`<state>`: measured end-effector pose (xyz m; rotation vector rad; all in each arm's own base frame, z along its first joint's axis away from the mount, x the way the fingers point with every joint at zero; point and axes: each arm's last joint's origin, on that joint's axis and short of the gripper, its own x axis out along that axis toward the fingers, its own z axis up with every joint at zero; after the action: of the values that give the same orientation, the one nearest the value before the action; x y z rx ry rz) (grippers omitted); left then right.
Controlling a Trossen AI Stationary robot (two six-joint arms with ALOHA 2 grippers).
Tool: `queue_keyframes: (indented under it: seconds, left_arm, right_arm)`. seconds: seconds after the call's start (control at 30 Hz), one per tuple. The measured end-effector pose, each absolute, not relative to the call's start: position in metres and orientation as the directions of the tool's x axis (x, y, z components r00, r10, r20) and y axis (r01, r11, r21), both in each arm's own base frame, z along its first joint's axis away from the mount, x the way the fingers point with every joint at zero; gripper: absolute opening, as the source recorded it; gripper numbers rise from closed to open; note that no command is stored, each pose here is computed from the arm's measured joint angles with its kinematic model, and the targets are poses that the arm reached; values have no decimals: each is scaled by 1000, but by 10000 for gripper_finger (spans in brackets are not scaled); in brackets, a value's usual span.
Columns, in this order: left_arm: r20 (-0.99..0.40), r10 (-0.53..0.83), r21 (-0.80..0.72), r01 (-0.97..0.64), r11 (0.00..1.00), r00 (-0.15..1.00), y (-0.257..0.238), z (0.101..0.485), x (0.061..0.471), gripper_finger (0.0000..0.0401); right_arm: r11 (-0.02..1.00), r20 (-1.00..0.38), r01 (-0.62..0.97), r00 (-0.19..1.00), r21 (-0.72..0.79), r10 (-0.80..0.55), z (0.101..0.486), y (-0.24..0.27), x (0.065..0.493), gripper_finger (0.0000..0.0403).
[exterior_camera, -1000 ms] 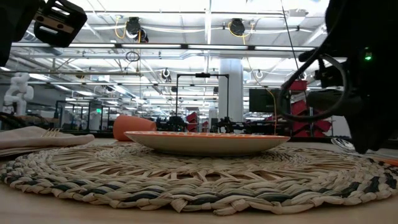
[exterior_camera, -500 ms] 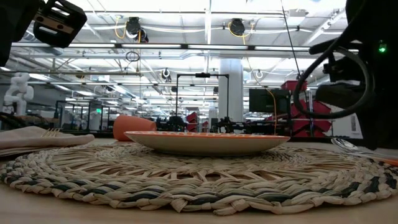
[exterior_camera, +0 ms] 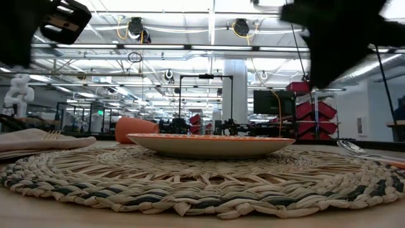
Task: Set table place
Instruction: Put the cup on the table to the top right of the mat
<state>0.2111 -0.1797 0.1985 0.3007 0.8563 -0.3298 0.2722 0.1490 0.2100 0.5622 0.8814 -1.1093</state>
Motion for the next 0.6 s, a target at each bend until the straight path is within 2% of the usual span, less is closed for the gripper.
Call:
queue_keyframes:
  seconds: [0.13,0.3,0.47,0.6]
  left_arm:
    - [-717,-3,244,256,935,697,-160,218,205,22]
    - [-613,135,305,75,949,778,-119,258,190,22]
    - [-525,267,300,-118,946,808,-70,288,178,22]
    - [-538,401,281,-290,915,741,-30,291,183,22]
  right_arm:
    - [518,-775,855,348,32,-528,240,155,294,96]
    - [659,-711,751,485,40,-510,262,161,311,96]
    - [733,-701,678,497,-54,-512,264,156,316,96]
    - [757,-696,641,485,-129,-529,264,148,320,96]
